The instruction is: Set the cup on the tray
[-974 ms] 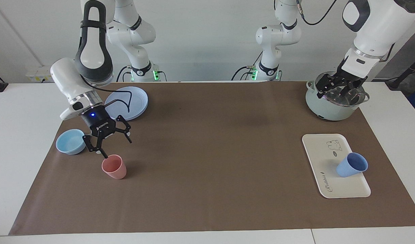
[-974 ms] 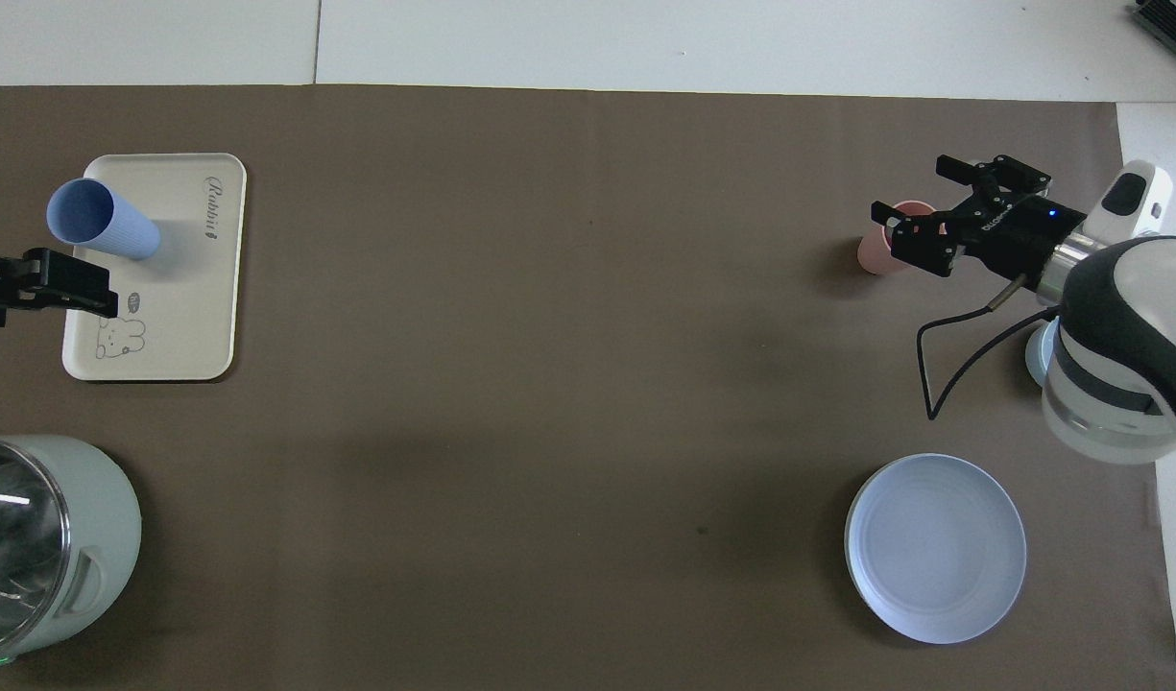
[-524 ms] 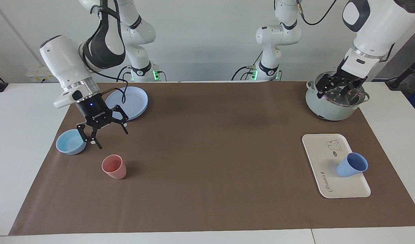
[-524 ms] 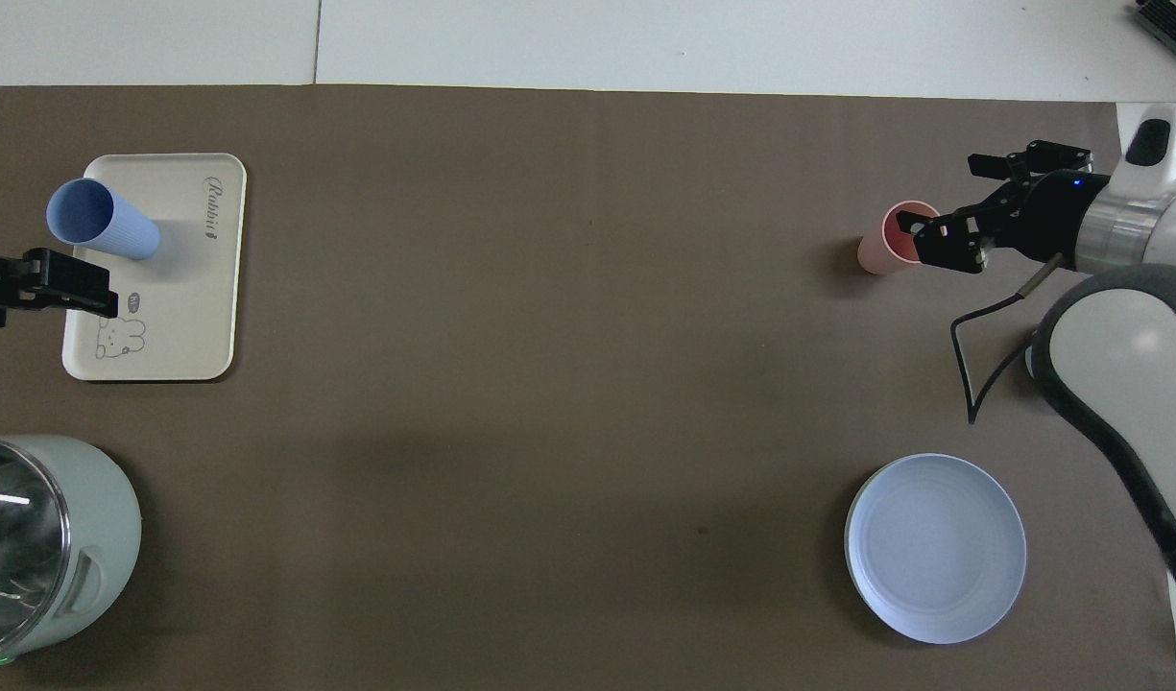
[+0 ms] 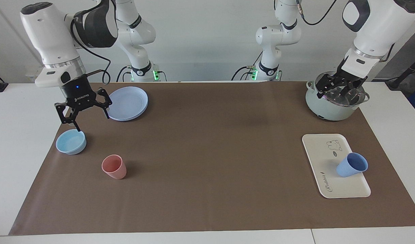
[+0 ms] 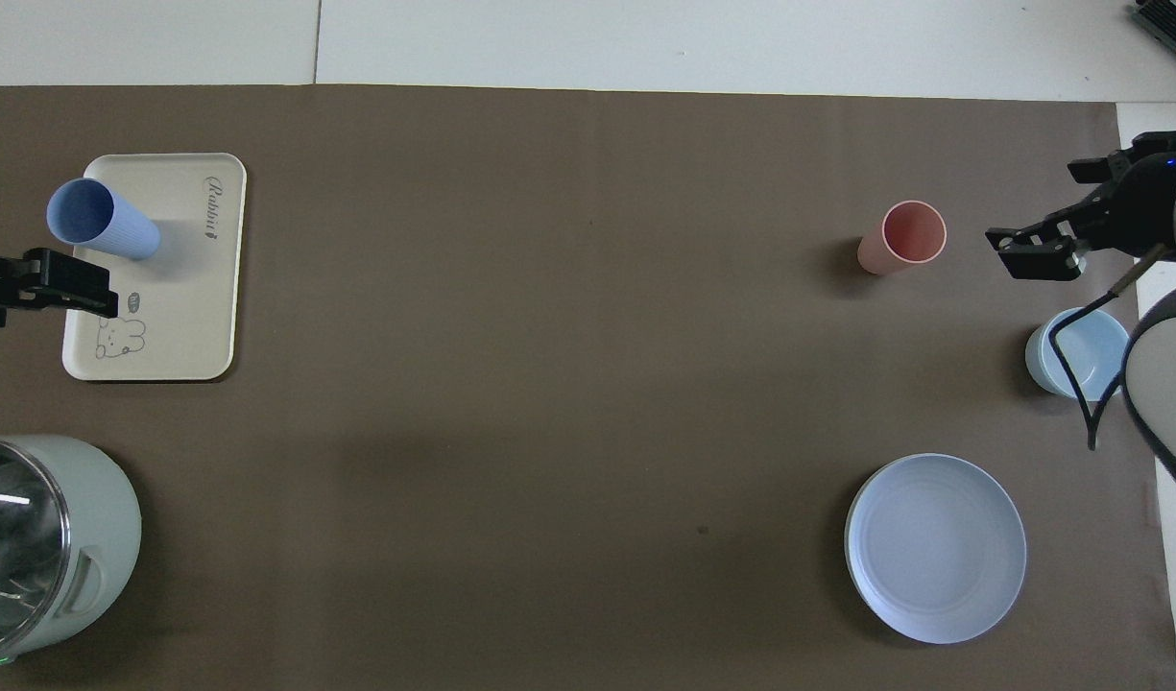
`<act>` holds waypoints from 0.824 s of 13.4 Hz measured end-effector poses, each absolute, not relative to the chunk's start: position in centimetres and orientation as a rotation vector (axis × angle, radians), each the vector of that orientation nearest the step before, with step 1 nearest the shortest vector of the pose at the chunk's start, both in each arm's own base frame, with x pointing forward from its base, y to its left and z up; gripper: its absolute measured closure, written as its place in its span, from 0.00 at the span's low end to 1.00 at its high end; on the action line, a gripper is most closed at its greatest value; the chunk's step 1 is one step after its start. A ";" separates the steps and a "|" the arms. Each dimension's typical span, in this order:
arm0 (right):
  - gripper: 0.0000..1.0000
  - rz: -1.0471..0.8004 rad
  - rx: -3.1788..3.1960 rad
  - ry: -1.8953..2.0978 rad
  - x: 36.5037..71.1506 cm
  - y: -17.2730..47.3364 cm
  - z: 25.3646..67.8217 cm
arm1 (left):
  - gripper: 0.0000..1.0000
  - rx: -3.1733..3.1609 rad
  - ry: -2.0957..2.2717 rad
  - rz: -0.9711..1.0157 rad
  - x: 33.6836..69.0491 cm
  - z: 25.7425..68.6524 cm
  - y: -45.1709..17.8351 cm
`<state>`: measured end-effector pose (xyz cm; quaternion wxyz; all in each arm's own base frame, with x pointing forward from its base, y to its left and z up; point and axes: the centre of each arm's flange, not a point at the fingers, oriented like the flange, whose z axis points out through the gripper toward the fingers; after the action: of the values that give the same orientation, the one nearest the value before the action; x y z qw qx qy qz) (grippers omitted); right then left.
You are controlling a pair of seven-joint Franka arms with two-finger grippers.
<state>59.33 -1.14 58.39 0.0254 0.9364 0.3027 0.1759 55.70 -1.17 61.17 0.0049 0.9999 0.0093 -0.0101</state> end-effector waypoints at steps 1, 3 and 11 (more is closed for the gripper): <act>0.00 0.516 2.933 0.823 59.0 -1.2 58.6 | 0.00 3.132 0.029 -0.032 55.7 61.2 -1.2; 0.00 0.436 3.026 0.565 58.2 -1.3 59.3 | 0.00 3.132 0.029 -0.032 55.7 61.2 -1.2; 0.00 0.053 3.127 -0.100 53.8 -3.0 63.6 | 0.00 3.132 0.029 -0.032 55.7 61.2 -1.2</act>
<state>53.79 -3.04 63.61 0.0061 0.9993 -0.0319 0.0170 55.70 -1.18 61.17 0.0048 0.9999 0.0092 -0.0101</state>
